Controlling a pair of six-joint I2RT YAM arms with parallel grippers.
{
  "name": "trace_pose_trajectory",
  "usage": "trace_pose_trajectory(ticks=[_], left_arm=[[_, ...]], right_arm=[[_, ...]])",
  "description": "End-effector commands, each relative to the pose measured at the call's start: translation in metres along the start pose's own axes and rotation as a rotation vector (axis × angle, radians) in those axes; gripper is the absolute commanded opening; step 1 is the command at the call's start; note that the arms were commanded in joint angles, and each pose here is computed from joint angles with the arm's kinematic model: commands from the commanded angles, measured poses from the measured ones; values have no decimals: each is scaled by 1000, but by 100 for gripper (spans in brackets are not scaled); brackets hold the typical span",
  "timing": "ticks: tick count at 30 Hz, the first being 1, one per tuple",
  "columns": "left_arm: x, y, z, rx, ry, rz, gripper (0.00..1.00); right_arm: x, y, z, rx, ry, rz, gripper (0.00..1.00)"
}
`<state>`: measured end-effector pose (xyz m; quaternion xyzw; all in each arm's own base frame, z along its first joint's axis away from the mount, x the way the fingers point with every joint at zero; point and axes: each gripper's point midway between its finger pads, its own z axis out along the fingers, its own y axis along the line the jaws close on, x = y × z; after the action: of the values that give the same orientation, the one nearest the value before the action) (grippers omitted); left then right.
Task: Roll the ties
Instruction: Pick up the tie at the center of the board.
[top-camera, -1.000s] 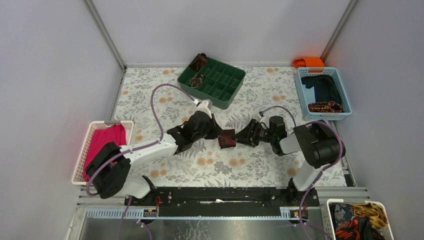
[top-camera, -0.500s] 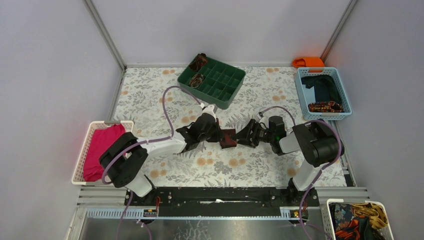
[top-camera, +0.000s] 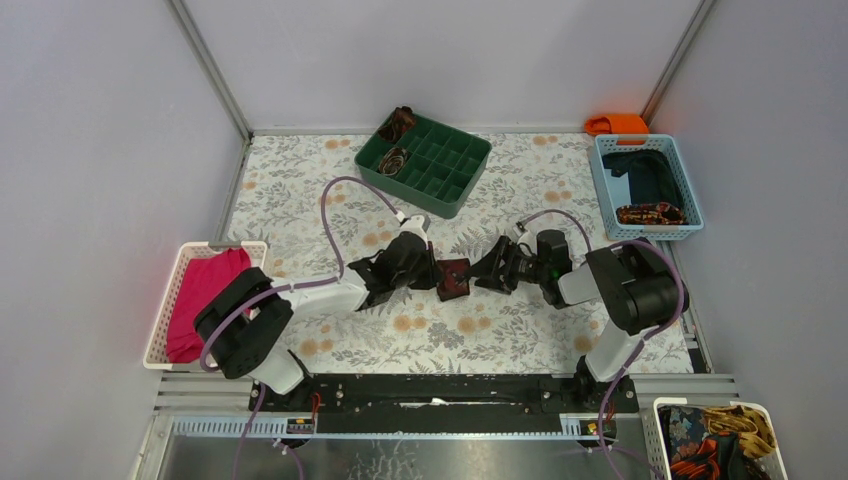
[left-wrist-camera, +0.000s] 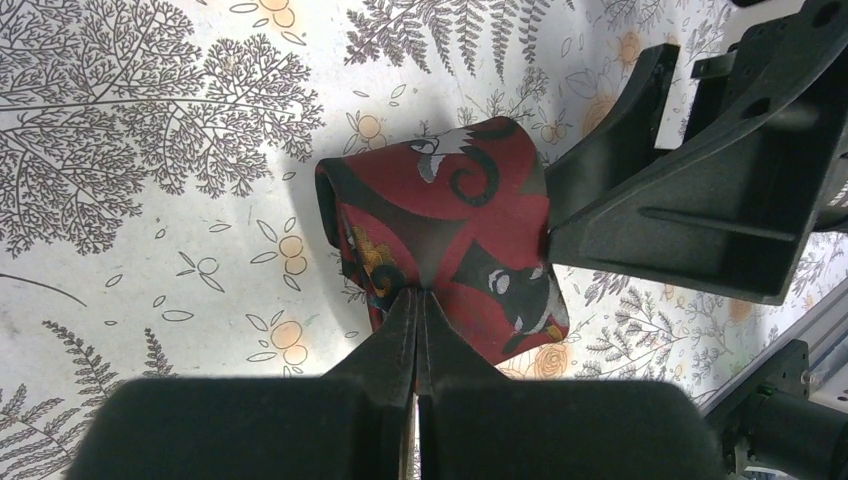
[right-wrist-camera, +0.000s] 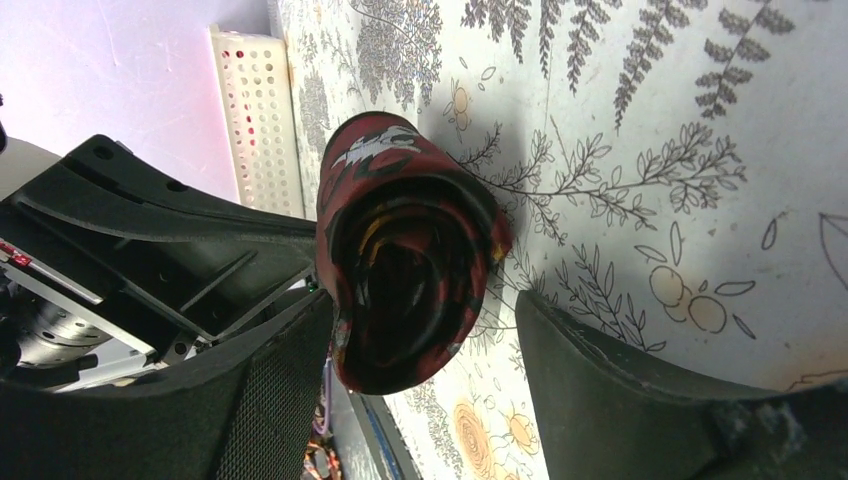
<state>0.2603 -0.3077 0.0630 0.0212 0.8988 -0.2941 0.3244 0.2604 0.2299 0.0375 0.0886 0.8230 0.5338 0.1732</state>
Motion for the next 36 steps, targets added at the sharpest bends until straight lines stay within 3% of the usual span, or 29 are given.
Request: trace_pose_trajectory(ticks=[1,8,17,25,36], left_arm=[[8,10,0,-16,-6,33,0],[12,16,-2,-19,-7,37,0],[8,20,-3,-20,-15,44,0],[8,26,-5,-22,-20,34,0],[4,32,-8,-28,-33,26,0]], right_arm=[[-11,6,0,26,-9,-91,75],[-32,7,1,150,-26,-230,80],[-45,40,19,40,-7,-324,84],[-20,53,50,34,135,-427,86],[26,35,59,225,236,-545,89]])
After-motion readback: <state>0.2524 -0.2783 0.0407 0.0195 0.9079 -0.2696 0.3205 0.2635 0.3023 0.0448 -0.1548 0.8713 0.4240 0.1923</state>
